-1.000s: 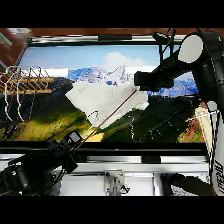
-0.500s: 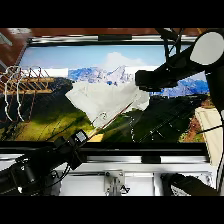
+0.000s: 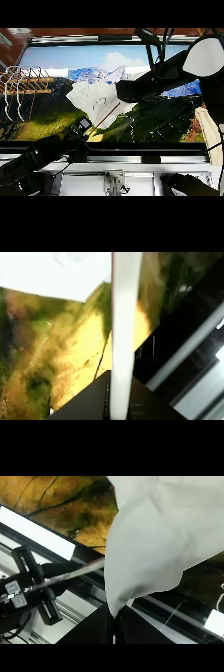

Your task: Fold the shirts.

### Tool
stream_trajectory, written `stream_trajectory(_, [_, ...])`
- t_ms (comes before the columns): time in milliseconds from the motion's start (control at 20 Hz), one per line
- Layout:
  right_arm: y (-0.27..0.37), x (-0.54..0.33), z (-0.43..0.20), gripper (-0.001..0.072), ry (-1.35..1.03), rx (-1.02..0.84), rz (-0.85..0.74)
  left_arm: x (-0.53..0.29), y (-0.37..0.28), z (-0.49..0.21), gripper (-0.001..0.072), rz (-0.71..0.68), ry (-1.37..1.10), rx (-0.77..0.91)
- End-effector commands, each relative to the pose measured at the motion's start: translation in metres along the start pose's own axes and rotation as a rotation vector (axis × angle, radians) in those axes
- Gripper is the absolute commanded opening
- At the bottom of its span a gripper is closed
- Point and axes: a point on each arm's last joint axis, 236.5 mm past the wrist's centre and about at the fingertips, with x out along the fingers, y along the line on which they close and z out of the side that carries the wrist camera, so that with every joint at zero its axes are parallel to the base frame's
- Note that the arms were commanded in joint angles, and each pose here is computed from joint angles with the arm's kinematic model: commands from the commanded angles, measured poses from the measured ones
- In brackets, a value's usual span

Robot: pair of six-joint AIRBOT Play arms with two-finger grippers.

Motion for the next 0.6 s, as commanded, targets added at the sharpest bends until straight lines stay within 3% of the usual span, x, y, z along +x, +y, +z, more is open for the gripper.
stream_trajectory(0, [0.003,0.004,-0.009,0.0072,0.021,0.011,-0.037,0.006,0.014,0.015,0.0035,-0.023,-0.055,-0.098])
stream_trajectory(100, [-0.006,0.009,-0.005,0.0072,0.018,0.016,-0.073,0.002,0.011,0.024,0.0036,-0.043,-0.073,-0.069])
stream_trajectory(250, [0.009,0.031,-0.003,0.0084,0.064,0.007,0.003,-0.002,0.008,0.034,0.0036,-0.058,-0.094,-0.084])
stream_trajectory(300, [0.013,0.037,0.001,0.0230,0.060,-0.001,0.024,-0.003,0.008,0.035,0.0036,-0.062,-0.095,-0.088])
stream_trajectory(350, [0.014,0.040,0.005,0.0492,0.047,-0.022,0.035,-0.002,0.008,0.033,0.0036,-0.062,-0.089,-0.088])
stream_trajectory(400, [0.013,0.038,0.009,0.0552,0.032,-0.037,0.040,-0.002,0.007,0.030,0.0036,-0.061,-0.074,-0.088])
stream_trajectory(550, [-0.011,0.000,0.026,0.0552,-0.075,-0.035,0.016,-0.002,0.007,0.013,0.0036,-0.060,-0.004,-0.085])
